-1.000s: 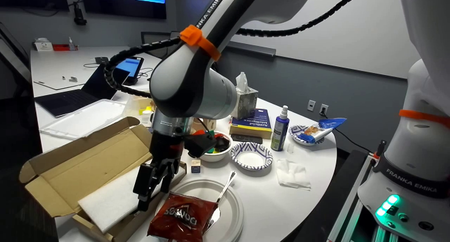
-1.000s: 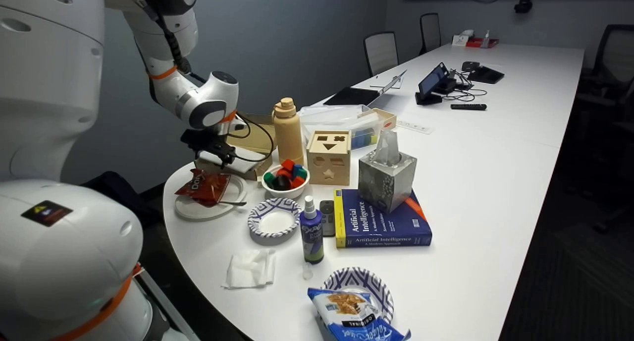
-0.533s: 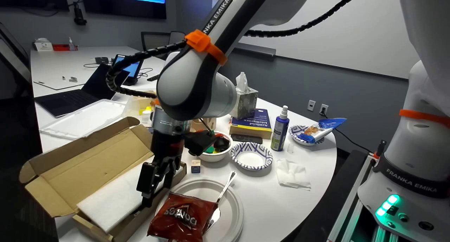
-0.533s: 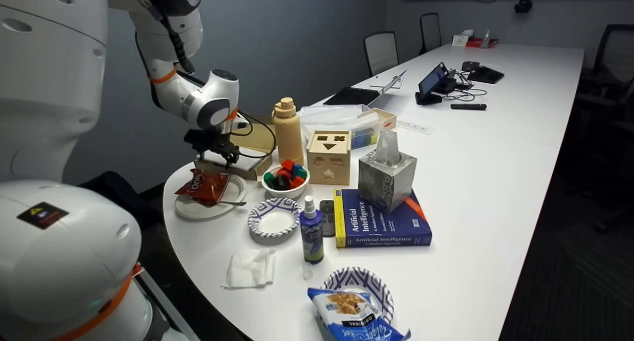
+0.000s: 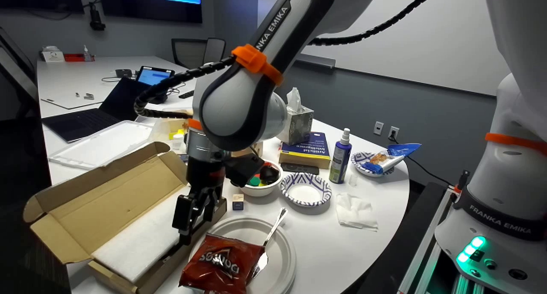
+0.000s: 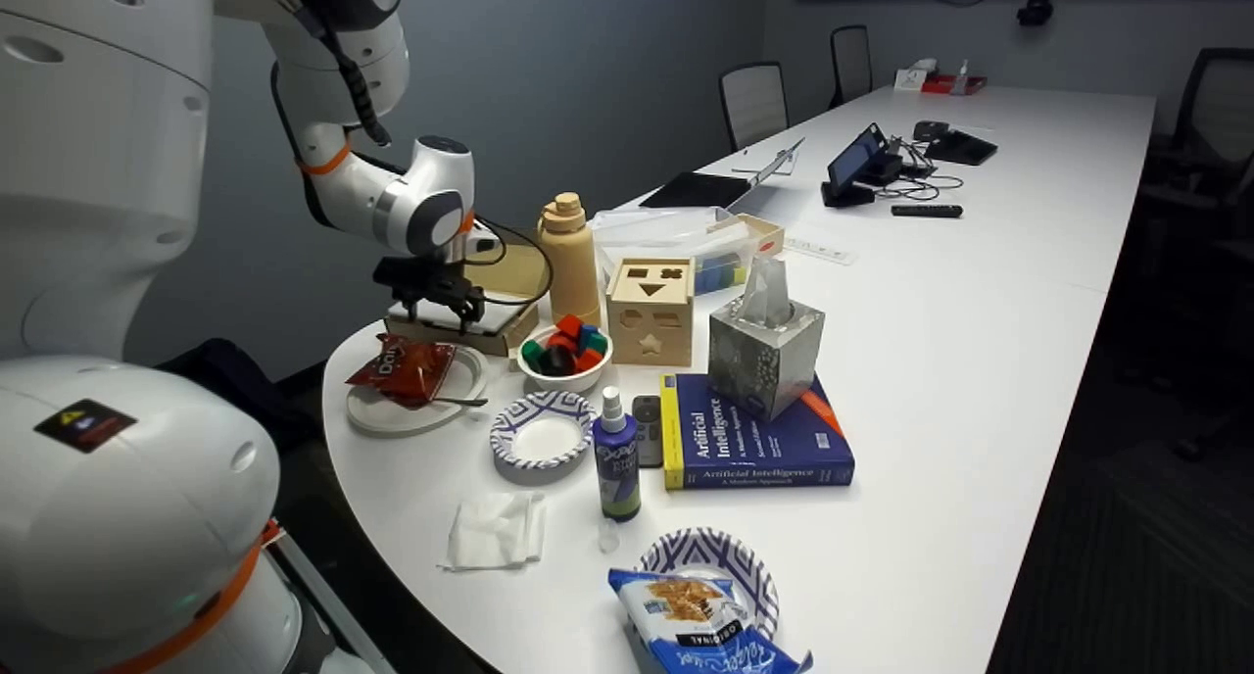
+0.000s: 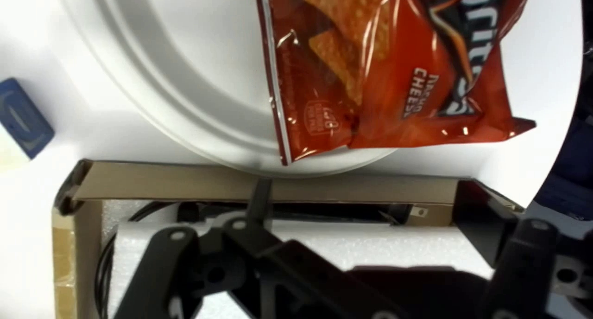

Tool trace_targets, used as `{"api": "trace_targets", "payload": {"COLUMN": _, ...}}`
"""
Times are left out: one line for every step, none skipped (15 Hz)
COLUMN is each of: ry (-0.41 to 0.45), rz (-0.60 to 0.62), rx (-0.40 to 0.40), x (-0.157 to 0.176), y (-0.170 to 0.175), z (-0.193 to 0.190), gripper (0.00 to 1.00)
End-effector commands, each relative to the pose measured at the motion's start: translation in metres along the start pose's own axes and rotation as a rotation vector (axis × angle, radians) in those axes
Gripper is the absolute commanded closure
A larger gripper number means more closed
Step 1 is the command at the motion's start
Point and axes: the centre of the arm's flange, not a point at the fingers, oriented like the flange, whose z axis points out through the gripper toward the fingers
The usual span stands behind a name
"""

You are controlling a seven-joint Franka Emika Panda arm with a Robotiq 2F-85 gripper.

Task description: Put the white item in the box

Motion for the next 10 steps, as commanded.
{"api": "trace_targets", "payload": {"ry": 0.009, "rz": 0.006, "rx": -0.023, "x": 0.001, "y": -0.003, "z": -0.011, "gripper": 0.0}}
{"api": "trace_targets", "payload": {"ry": 0.02, "rz": 0.005, "rx": -0.01, "x": 0.002, "y": -0.009, "z": -0.018, "gripper": 0.0}}
{"api": "trace_targets", "payload": {"ry": 0.03, "rz": -0.002, "rx": -0.006, "x": 0.002, "y": -0.015, "z": -0.024, "gripper": 0.0}}
{"api": "trace_targets", "payload": {"ry": 0.042, "rz": -0.016, "rx": -0.005, "x": 0.003, "y": -0.023, "z": -0.029, "gripper": 0.0}}
{"api": "trace_targets", "payload": {"ry": 0.051, "rz": -0.027, "rx": -0.004, "x": 0.005, "y": -0.03, "z": -0.034, "gripper": 0.0}}
{"api": "trace_targets", "payload": {"ry": 0.061, "rz": -0.032, "rx": -0.009, "x": 0.006, "y": -0.038, "z": -0.04, "gripper": 0.0}}
{"api": "trace_targets", "payload": {"ry": 0.069, "rz": -0.038, "rx": -0.012, "x": 0.007, "y": -0.045, "z": -0.047, "gripper": 0.0}}
{"api": "trace_targets", "payload": {"ry": 0.076, "rz": -0.038, "rx": -0.021, "x": 0.008, "y": -0.05, "z": -0.052, "gripper": 0.0}}
{"api": "trace_targets", "payload": {"ry": 0.085, "rz": -0.04, "rx": -0.026, "x": 0.01, "y": -0.054, "z": -0.057, "gripper": 0.0}}
{"api": "trace_targets", "payload": {"ry": 0.087, "rz": -0.039, "rx": -0.016, "x": 0.011, "y": -0.055, "z": -0.06, "gripper": 0.0}}
